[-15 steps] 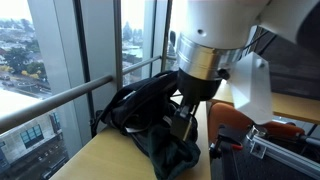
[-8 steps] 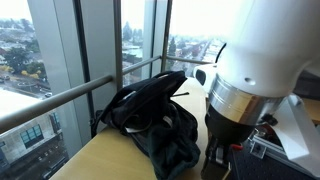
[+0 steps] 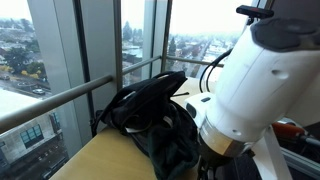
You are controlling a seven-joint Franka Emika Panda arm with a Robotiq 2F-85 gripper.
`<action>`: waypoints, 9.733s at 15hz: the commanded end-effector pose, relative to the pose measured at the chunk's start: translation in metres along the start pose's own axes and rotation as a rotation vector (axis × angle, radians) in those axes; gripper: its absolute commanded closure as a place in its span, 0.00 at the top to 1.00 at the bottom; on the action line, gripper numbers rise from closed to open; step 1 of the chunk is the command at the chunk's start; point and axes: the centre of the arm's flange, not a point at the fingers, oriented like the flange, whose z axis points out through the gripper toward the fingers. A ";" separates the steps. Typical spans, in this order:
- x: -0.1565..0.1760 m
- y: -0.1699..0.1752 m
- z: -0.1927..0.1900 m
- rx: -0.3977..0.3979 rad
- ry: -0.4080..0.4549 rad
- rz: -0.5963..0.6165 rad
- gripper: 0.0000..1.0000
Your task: Put the dark green clothing in the black bag then turn the bag to the right.
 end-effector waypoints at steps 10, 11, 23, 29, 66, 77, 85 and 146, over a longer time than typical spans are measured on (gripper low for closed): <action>0.070 -0.001 0.064 -0.067 0.044 -0.139 0.58; 0.072 -0.001 0.067 -0.069 0.044 -0.142 0.49; 0.092 0.074 -0.018 -0.199 0.144 -0.087 0.01; 0.108 0.128 -0.008 -0.337 0.167 -0.049 0.01; -0.003 0.077 0.009 -0.027 -0.004 -0.241 1.00; 0.056 0.103 0.038 0.037 -0.058 -0.466 1.00; 0.066 0.116 0.052 0.113 -0.186 -0.478 1.00; 0.050 0.137 -0.048 0.157 -0.088 -0.570 0.01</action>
